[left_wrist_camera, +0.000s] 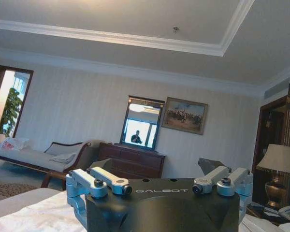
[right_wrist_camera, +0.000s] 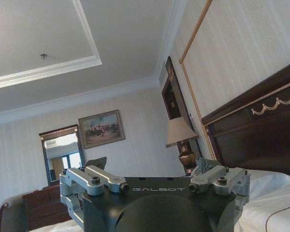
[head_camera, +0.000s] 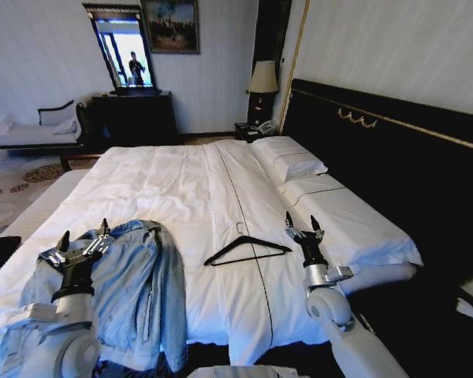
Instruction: Pick up the clothes from the bed and hang them on the clothes hanger.
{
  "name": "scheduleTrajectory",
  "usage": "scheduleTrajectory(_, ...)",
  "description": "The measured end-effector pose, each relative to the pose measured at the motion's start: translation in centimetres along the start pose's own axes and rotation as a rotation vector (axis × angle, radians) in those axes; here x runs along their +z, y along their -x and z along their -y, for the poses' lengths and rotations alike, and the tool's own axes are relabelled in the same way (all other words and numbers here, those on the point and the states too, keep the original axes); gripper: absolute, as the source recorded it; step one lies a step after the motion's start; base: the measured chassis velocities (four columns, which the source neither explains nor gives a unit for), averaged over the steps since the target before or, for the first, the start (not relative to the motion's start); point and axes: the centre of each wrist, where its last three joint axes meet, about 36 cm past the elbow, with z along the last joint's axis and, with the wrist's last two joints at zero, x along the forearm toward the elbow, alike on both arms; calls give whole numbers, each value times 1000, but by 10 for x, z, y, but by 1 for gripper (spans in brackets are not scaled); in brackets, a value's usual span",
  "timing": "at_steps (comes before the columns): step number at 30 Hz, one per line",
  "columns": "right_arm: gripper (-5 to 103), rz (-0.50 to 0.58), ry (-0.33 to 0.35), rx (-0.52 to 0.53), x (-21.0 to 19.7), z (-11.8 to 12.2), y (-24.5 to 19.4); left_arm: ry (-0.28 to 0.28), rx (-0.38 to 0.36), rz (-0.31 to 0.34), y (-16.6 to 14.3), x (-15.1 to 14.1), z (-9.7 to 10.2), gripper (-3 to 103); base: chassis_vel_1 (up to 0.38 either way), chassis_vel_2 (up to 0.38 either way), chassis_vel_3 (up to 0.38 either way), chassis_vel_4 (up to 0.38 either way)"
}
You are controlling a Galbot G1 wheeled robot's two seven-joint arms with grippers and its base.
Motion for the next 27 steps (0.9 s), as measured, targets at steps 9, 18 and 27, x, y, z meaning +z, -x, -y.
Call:
scheduleTrajectory(9, 100, -13, 15, 39, 1, -7, 0, 8, 2, 5, 0, -3, -2, 100, -38, 34, 27, -36)
scheduleTrajectory(18, 100, -70, -87, -2, -6, 3, 23, 17, 2, 9, 1, -4, -5, 100, -56, 62, 69, -61)
scheduleTrajectory(27, 100, -405, -274, -230, -33, 42, 82, 22, 10, 22, 2, -11, -8, 100, 0, 0, 0, 0)
